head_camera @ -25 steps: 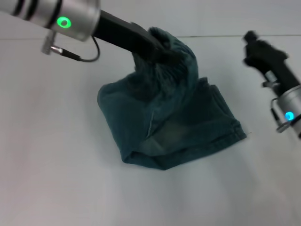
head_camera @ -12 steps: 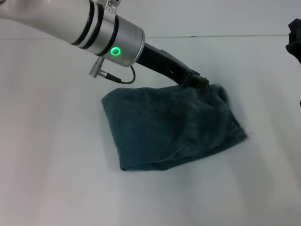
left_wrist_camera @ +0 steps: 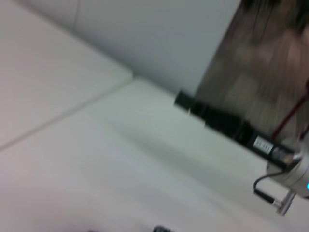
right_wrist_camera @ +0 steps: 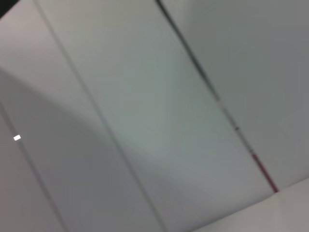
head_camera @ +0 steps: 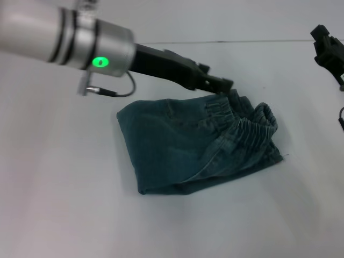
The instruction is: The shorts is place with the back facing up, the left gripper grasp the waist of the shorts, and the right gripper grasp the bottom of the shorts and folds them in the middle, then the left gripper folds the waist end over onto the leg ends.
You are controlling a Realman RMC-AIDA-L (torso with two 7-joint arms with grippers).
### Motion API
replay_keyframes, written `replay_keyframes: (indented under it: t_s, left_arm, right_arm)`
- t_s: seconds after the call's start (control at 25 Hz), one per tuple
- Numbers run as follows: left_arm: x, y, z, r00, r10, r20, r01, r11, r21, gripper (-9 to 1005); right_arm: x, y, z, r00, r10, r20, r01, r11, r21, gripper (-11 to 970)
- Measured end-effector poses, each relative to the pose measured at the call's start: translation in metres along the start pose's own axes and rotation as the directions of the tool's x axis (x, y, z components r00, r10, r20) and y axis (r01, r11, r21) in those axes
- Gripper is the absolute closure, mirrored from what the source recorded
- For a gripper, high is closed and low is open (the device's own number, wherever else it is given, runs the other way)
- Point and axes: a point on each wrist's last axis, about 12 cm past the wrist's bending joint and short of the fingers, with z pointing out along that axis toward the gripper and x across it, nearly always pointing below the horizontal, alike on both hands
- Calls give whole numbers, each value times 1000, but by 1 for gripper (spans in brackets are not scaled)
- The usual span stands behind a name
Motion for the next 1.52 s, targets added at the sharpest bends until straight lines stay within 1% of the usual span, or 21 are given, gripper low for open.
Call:
replay_keyframes:
  t_s: [0.08, 0.12, 0.16, 0.24, 0.28, 0.32, 0.36, 0.4, 0.44, 0.48, 0.52, 0.56, 0.6, 0.68, 0.76, 0.84, 0.88, 0.96, 1.16, 1.36, 1.52]
  left_arm:
    - [15, 1, -25, 996, -21, 88, 22, 1000, -1, 308]
    - [18, 2, -30, 995, -25, 100, 26, 1000, -6, 275]
    - [28, 3, -41, 990, -40, 134, 42, 999, -11, 242]
    - [45, 6, -60, 982, -57, 183, 63, 998, -24, 202]
    - [57, 7, -71, 974, -67, 216, 74, 997, -25, 183]
    - [68, 7, -79, 968, -78, 239, 86, 996, -23, 163]
    - [78, 7, -87, 961, -89, 263, 99, 995, -23, 143]
    - [93, 8, -96, 951, -109, 289, 121, 992, -25, 123]
    - [100, 8, -100, 947, -118, 299, 132, 991, -28, 103]
    - [112, 8, -107, 940, -134, 313, 153, 987, -39, 84]
    - [123, 8, -113, 935, -145, 323, 170, 984, -52, 64]
    - [131, 7, -117, 934, -147, 325, 175, 983, -59, 44]
    - [138, 6, -120, 934, -145, 326, 175, 983, -64, 44]
    - [152, 1, -126, 940, -137, 313, 165, 984, -64, 45]
    - [162, -1, -129, 946, -144, 291, 170, 983, -67, 45]
    - [171, -1, -132, 952, -162, 259, 189, 978, -85, 45]
    - [171, -1, -132, 952, -162, 259, 189, 978, -85, 46]
    - [182, -1, -133, 960, -186, 211, 211, 972, -107, 46]
    - [187, -1, -132, 963, -200, 183, 222, 968, -114, 47]
    - [187, 0, -130, 962, -205, 178, 226, 968, -106, 48]
    - [186, 0, -129, 964, -203, 174, 223, 969, -106, 48]
  right_arm:
    - [-8, -3, 0, 999, 8, -33, -10, 998, -60, 936]
    - [-13, -4, 0, 999, 4, -53, -9, 996, -93, 935]
    - [-16, -5, -1, 997, -3, -71, -6, 992, -123, 935]
    - [-28, -5, -1, 988, -34, -152, -1, 973, -229, 879]
    - [-32, -3, -1, 983, -44, -181, -6, 963, -269, 851]
    - [-39, 0, -1, 970, -78, -232, -5, 941, -338, 823]
    - [-44, 2, 0, 959, -100, -265, -8, 926, -378, 795]
    - [-50, 7, -1, 937, -150, -316, -8, 894, -448, 767]
    - [-57, 11, -2, 913, -197, -357, -12, 862, -506, 738]
    - [-63, 16, -4, 887, -242, -393, -21, 830, -558, 710]
    - [-73, 23, -8, 836, -325, -443, -34, 775, -632, 681]
    - [-73, 23, -8, 836, -325, -443, -34, 775, -632, 653]
    - [-77, 26, -12, 802, -365, -472, -49, 748, -662, 624]
    - [-84, 28, -17, 747, -415, -519, -72, 726, -684, 567]
    - [-89, 26, -22, 672, -461, -580, -83, 731, -677, 488]
    - [-91, 22, -26, 624, -476, -620, -80, 750, -656, 388]
    - [-91, 20, -27, 608, -477, -635, -76, 760, -645, 338]
    - [-90, 17, -29, 588, -475, -655, -74, 775, -628, 251]
    - [-89, 13, -30, 572, -469, -673, -64, 793, -606, 67]
    - [-87, 11, -28, 568, -461, -682, -52, 807, -589, 5]
    - [-86, 11, -27, 567, -461, -682, -48, 809, -586, 7]
